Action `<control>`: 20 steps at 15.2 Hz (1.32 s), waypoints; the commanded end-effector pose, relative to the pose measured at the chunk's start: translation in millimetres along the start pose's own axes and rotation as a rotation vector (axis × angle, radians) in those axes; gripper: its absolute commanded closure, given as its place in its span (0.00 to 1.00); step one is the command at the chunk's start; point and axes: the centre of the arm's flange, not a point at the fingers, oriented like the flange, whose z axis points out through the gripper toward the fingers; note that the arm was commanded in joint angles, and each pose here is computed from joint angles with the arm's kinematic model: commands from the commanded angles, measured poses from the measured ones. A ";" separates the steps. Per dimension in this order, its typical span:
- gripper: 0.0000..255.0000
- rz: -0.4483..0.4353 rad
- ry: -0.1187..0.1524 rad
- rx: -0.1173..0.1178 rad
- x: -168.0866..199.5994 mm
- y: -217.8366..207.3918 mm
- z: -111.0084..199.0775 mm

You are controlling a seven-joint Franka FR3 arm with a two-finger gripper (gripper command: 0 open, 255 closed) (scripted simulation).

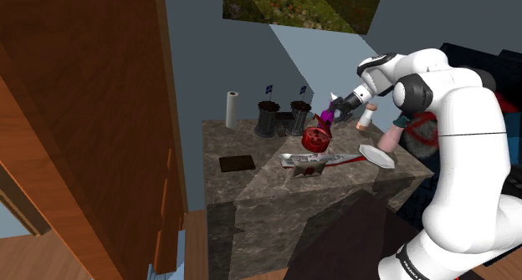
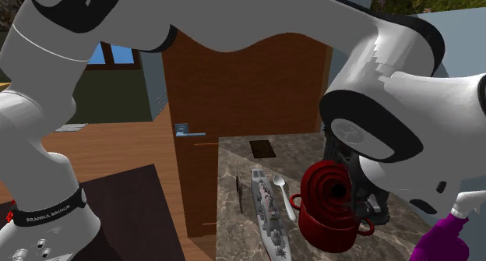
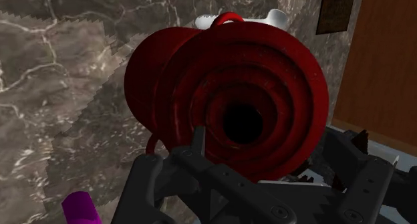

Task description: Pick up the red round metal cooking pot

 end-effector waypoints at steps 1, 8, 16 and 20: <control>0.00 0.000 0.001 0.001 -0.4 8.2 8.6; 1.00 0.000 0.001 0.001 -1.1 13.6 14.8; 1.00 0.000 0.001 0.001 -0.5 10.2 10.9; 1.00 0.000 0.001 0.001 0.4 -3.8 -4.9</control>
